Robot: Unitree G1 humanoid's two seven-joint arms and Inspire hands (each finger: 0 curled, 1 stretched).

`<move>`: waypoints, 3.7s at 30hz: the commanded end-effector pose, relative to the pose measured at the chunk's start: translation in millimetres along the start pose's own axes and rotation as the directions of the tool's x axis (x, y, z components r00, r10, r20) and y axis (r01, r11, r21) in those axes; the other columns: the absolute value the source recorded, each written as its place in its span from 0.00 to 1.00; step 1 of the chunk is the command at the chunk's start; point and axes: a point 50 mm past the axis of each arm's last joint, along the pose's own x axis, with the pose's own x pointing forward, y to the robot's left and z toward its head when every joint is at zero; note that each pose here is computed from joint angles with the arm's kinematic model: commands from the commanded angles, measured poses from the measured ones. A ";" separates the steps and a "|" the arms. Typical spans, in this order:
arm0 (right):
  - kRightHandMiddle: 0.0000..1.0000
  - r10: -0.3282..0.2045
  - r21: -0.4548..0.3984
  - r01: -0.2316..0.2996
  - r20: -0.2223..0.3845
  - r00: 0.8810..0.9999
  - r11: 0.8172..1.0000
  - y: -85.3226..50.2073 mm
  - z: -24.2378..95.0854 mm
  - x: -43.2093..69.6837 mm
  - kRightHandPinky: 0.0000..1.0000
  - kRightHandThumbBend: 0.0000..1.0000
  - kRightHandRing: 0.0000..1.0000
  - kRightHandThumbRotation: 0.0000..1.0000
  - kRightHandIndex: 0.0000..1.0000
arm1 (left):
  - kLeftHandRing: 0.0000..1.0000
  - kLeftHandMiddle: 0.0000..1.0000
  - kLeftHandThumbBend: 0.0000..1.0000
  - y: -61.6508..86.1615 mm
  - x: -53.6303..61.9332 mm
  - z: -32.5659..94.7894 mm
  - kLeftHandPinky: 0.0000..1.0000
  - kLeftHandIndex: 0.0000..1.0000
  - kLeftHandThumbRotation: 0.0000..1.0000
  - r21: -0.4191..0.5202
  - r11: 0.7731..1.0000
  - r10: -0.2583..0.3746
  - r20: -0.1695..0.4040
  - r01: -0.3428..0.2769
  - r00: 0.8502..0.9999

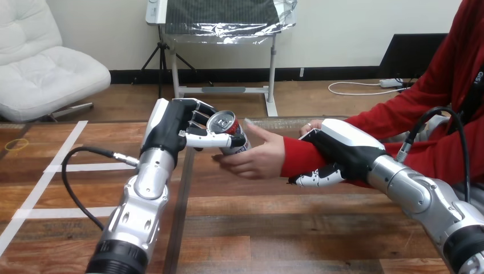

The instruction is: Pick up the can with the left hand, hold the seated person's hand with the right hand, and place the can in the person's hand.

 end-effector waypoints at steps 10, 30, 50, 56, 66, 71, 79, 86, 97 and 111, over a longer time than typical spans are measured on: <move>0.41 -0.099 0.022 0.096 0.169 0.981 0.995 -18.3 39.2 16.4 0.30 0.47 0.35 0.32 0.44 | 0.38 0.42 0.81 -3.1 12.4 43.8 0.32 0.42 0.00 0.011 1.000 -0.019 0.147 0.018 0.989; 0.39 -0.093 0.023 0.091 0.175 0.980 0.996 -14.9 43.2 19.2 0.27 0.48 0.32 0.34 0.42 | 0.36 0.41 0.82 -12.7 13.1 48.9 0.29 0.41 0.00 -0.004 0.999 -0.035 0.164 0.036 0.986; 0.39 -0.094 0.038 0.089 0.166 0.982 0.995 -14.1 43.2 19.7 0.27 0.47 0.32 0.34 0.42 | 0.43 0.44 0.84 -18.8 13.5 47.7 0.44 0.43 0.00 0.032 0.998 -0.052 0.143 0.047 0.988; 0.39 -0.093 0.033 0.089 0.160 0.983 0.995 -14.2 41.7 18.9 0.27 0.47 0.32 0.35 0.42 | 0.42 0.44 0.84 -19.4 12.7 46.7 0.43 0.43 0.00 0.035 0.998 -0.060 0.142 0.056 0.988; 0.39 -0.098 0.035 0.093 0.153 0.983 0.995 -13.4 36.3 15.8 0.27 0.47 0.32 0.34 0.43 | 0.39 0.42 0.83 -18.5 11.9 43.9 0.36 0.42 0.00 0.014 0.997 -0.081 0.139 0.080 0.987; 0.40 -0.093 0.040 0.088 0.140 0.986 0.995 -13.0 33.5 14.7 0.28 0.47 0.33 0.34 0.43 | 0.39 0.42 0.82 -17.1 11.2 42.4 0.35 0.42 0.00 0.014 0.996 -0.090 0.143 0.089 0.986; 0.41 -0.093 0.046 0.087 0.132 0.987 0.995 -12.4 29.9 12.7 0.29 0.47 0.34 0.34 0.45 | 0.40 0.43 0.80 -14.9 9.9 40.9 0.34 0.42 0.00 0.025 0.995 -0.100 0.153 0.097 0.983; 0.42 -0.098 0.050 0.092 0.126 0.987 0.994 -12.1 27.0 11.2 0.30 0.47 0.35 0.33 0.46 | 0.41 0.44 0.80 -12.1 9.2 38.3 0.36 0.43 0.00 0.021 0.996 -0.093 0.143 0.091 0.985; 0.42 -0.097 0.049 0.092 0.117 0.988 0.995 -12.1 24.2 9.9 0.31 0.49 0.36 0.38 0.47 | 0.53 0.54 0.87 -8.7 8.3 34.9 0.47 0.52 0.00 0.000 0.994 -0.112 0.116 0.112 0.987; 0.45 -0.092 0.050 0.087 0.108 0.990 0.995 -12.7 21.6 8.5 0.35 0.58 0.39 0.62 0.49 | 0.82 0.84 0.94 -1.6 4.0 29.6 0.74 0.81 0.41 -0.003 0.983 -0.182 0.125 0.183 0.975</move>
